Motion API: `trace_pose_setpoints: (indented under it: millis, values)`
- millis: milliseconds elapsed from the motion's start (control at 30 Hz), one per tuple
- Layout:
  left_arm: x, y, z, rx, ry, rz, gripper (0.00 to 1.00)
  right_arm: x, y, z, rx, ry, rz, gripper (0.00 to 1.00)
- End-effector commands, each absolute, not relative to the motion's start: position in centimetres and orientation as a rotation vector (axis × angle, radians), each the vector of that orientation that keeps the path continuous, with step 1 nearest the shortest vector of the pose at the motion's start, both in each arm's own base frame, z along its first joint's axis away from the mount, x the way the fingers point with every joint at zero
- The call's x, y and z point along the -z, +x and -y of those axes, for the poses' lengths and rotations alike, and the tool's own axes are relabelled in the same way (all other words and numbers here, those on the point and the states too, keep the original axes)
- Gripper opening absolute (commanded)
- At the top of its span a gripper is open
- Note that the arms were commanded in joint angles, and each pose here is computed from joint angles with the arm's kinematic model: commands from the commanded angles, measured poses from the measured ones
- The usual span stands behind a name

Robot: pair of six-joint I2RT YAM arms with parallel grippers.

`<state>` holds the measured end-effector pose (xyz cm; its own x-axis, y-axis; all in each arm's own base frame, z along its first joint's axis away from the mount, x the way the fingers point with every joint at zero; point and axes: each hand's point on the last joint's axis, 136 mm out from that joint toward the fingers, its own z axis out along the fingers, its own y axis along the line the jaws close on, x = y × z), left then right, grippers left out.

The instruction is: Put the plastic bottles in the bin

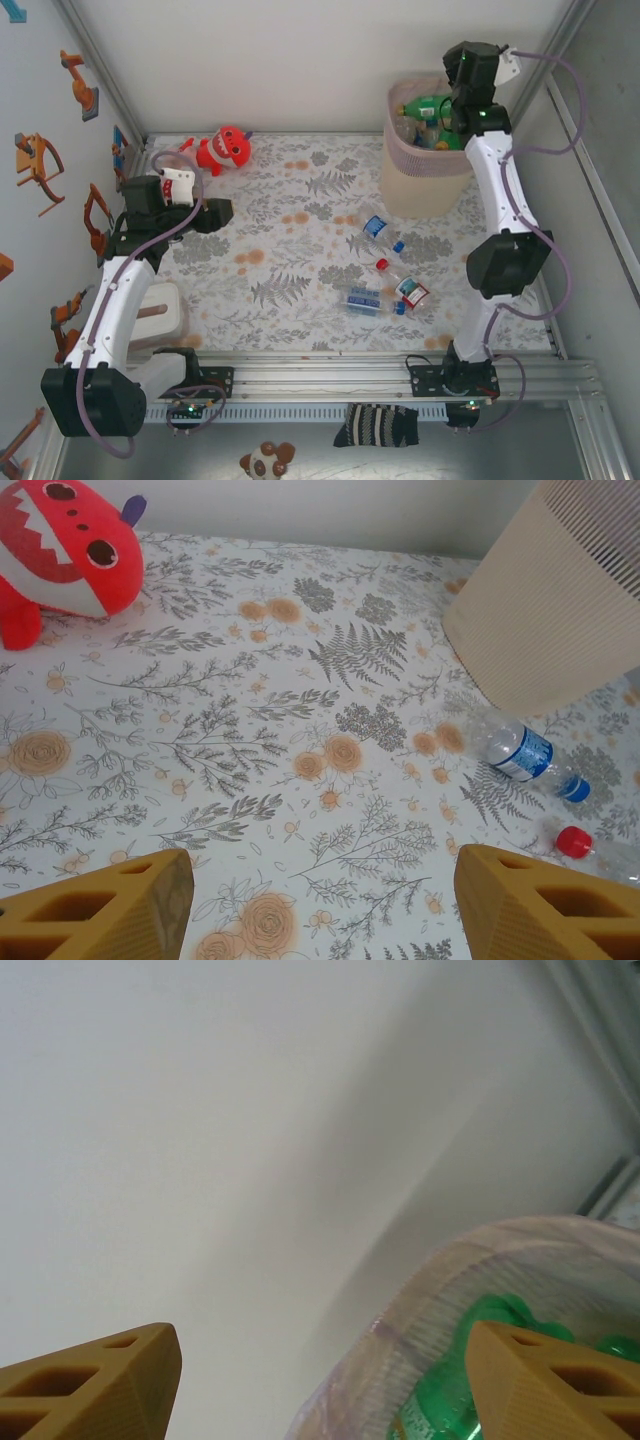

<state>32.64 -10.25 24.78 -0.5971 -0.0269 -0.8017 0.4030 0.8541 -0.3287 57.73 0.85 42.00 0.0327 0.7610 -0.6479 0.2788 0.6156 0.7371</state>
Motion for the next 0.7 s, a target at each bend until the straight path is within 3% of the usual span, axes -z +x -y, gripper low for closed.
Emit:
trace_pose_setpoints:
  millis: [0, 267, 533, 667]
  values:
    - [-25.9, 32.5, 10.3, 0.625, 0.278, -2.099, 0.69, -41.6, 60.1, -2.6, -0.55, 0.725, -1.618, 0.74]
    - [-25.7, 32.5, 10.3, 0.623, 0.278, -2.103, 0.69, -38.7, 64.8, -2.9, -0.703, 0.709, -1.633, 0.72]
    - [-25.6, 32.6, 10.2, 0.617, 0.275, -2.107, 0.69, -29.4, 65.6, -0.5, -0.683, 0.922, -1.766, 0.71]
    - [-25.5, 32.5, 10.3, 0.62, 0.276, -2.109, 0.69, -31.5, 65.0, -0.3, -0.699, 0.889, -1.743, 0.7]
